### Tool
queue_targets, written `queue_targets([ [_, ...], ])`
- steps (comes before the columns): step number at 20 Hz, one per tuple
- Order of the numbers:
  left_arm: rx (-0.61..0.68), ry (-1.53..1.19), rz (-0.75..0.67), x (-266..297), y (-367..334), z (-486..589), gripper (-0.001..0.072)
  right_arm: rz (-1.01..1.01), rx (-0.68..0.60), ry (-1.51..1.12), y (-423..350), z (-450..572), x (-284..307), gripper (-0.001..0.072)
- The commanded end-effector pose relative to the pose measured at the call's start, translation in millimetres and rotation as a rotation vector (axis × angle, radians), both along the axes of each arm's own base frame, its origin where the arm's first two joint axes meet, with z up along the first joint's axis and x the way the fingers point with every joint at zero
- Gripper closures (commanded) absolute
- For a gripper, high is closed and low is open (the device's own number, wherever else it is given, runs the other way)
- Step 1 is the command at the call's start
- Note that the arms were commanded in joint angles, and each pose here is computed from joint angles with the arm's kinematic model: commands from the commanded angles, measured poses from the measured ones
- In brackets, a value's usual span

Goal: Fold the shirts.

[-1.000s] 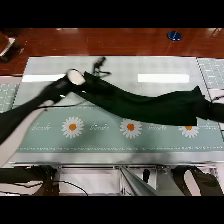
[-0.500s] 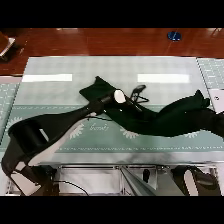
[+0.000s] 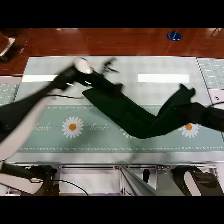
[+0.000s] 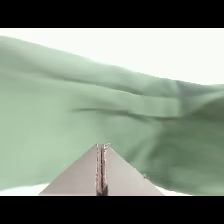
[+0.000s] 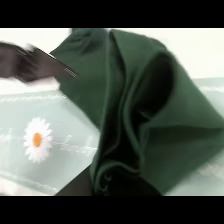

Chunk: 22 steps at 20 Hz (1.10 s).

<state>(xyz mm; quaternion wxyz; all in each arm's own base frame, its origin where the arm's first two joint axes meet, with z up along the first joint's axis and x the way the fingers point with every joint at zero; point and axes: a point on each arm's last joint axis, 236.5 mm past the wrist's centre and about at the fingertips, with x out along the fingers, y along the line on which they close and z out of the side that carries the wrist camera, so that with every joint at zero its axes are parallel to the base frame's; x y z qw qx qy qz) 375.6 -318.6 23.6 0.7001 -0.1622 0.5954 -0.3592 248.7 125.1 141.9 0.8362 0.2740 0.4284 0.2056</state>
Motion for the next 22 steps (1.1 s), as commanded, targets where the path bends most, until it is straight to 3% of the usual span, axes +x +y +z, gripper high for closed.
queue_targets([
  [1,0.115,-0.123,0.238,20,142,37,0.0688,0.097,0.038,0.001,51,-8,44,0.0682],
  [6,0.123,-0.281,0.513,-31,235,70,0.0687,0.235,-0.001,0.072,151,-51,136,0.0682],
  [12,0.132,-0.24,0.522,-96,232,27,0.0687,0.296,0.023,0.171,235,-104,205,0.0682],
  [20,0.126,-0.166,0.55,-106,230,-9,0.0687,0.25,0.118,0.243,274,-131,229,0.0681],
  [21,0.121,-0.168,0.554,-106,230,-9,0.0687,0.245,0.129,0.248,277,-135,229,0.0652],
  [22,0.122,-0.173,0.557,-104,231,-8,0.0687,0.24,0.145,0.259,281,-137,229,0.0522],
])
